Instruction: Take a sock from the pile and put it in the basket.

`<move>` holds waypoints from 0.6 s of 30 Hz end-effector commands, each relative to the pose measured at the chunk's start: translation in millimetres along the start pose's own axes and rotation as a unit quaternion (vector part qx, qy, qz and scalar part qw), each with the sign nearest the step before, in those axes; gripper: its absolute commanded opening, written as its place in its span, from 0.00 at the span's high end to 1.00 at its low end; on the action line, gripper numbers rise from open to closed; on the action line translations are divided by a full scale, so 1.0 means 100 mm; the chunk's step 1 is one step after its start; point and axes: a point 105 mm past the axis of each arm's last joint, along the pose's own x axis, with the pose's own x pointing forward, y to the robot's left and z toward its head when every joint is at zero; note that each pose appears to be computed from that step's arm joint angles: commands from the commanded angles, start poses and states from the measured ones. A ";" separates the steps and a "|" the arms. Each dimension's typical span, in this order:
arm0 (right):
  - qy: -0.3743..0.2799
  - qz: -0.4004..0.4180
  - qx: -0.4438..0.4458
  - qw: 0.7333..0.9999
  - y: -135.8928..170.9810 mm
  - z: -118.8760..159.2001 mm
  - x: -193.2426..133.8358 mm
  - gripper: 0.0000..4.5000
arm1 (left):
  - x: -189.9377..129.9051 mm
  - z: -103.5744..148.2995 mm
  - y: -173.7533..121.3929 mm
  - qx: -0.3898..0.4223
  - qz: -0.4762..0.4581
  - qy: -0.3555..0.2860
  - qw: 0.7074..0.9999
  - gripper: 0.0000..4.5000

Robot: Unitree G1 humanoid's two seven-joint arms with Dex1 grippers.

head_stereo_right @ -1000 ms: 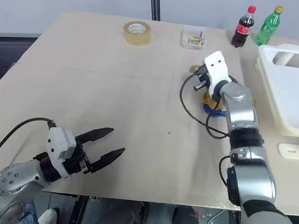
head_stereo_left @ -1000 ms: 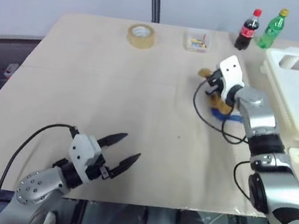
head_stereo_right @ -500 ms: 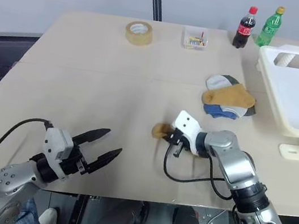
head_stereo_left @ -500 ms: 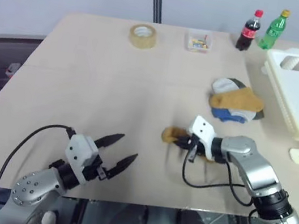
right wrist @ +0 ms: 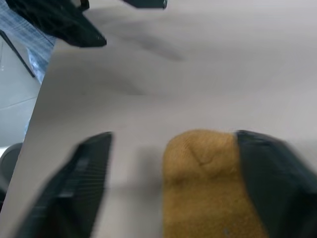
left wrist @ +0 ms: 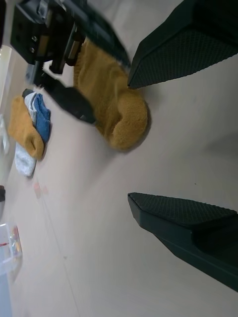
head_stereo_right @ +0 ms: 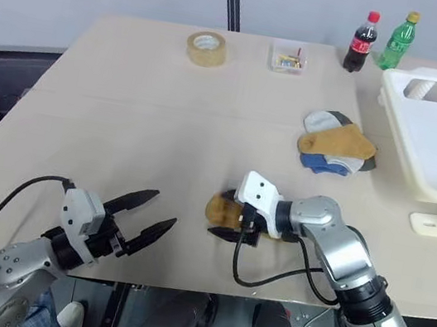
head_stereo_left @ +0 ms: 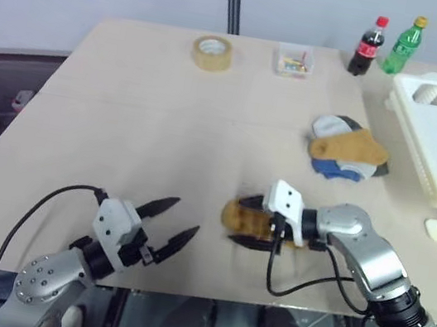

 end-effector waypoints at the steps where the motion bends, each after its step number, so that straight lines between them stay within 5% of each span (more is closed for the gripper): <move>1: 0.008 -0.039 -0.022 0.999 -0.18 0.04 -0.32 0.02 | -0.01 0.07 -0.02 0.011 -0.003 -0.010 1.000 0.20; 14: 0.157 -0.077 -0.023 0.984 -0.37 -0.68 -1.12 0.02 | -0.03 0.05 0.00 0.013 -0.002 -0.006 1.000 0.20; 18: 0.155 -0.067 -0.029 0.985 -0.35 -0.74 -1.05 0.31 | -0.02 0.04 -0.01 0.013 -0.006 -0.004 1.000 0.20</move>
